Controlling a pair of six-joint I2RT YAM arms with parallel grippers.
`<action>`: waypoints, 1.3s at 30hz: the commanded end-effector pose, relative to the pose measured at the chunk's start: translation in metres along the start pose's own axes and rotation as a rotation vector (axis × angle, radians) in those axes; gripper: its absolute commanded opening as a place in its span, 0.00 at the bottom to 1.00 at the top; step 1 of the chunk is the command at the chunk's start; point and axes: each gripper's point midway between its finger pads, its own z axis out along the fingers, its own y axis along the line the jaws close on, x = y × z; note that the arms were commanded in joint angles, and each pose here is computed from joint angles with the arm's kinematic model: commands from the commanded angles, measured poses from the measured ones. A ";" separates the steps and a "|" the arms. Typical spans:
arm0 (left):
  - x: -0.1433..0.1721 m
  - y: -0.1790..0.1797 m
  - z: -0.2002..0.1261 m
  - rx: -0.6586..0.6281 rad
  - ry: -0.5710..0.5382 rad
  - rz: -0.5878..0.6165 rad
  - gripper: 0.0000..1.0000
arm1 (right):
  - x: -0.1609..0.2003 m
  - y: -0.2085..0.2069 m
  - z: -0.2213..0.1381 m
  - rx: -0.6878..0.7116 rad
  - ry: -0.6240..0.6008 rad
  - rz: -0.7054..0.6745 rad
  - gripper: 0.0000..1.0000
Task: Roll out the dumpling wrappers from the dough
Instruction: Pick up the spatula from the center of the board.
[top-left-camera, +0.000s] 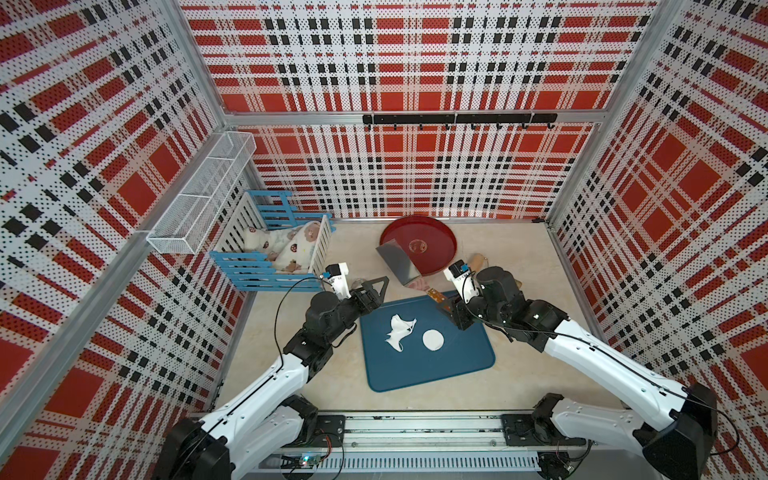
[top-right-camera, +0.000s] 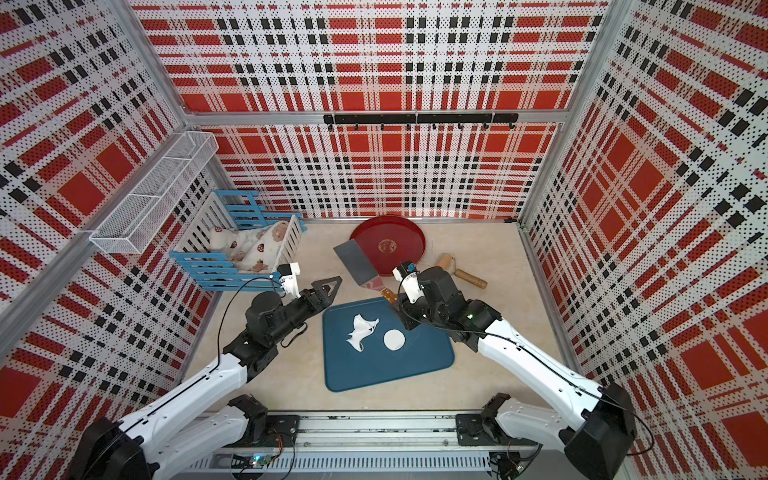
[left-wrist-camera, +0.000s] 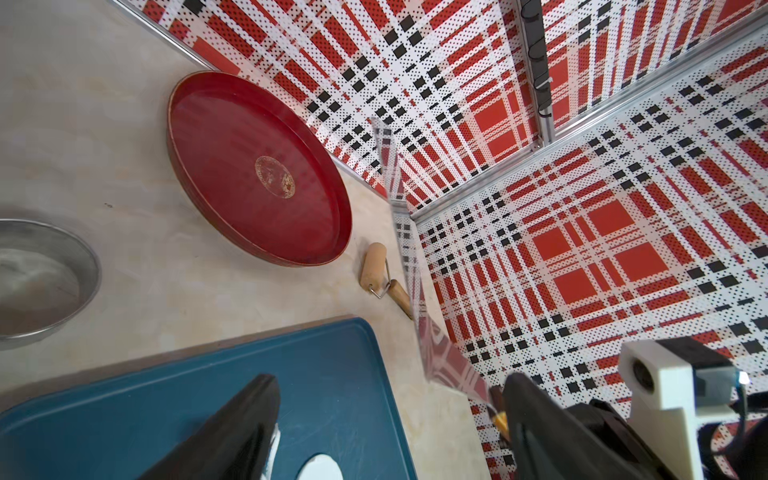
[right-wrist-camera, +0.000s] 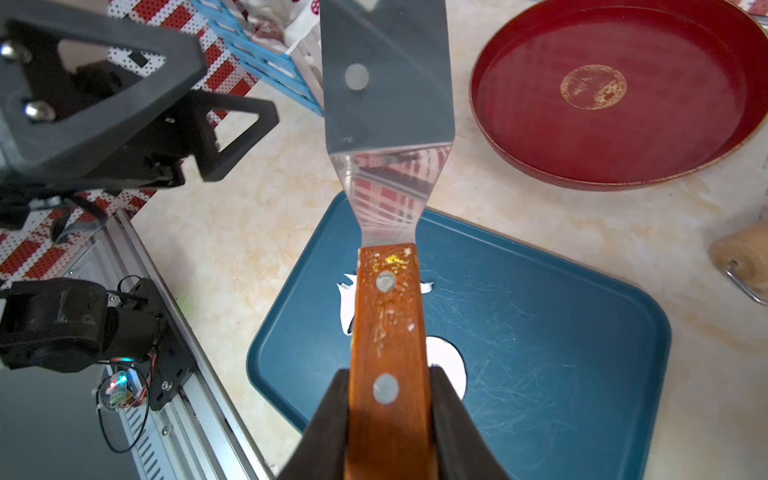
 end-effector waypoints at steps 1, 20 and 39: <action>-0.001 -0.015 0.006 0.089 0.052 -0.028 0.87 | -0.019 0.010 0.001 -0.007 -0.093 -0.085 0.00; -0.017 -0.012 0.020 0.133 0.045 -0.080 0.50 | -0.011 0.023 -0.003 -0.023 -0.095 -0.179 0.00; -0.014 -0.007 0.023 0.140 0.043 -0.092 0.03 | -0.009 0.023 -0.007 -0.004 -0.094 -0.198 0.00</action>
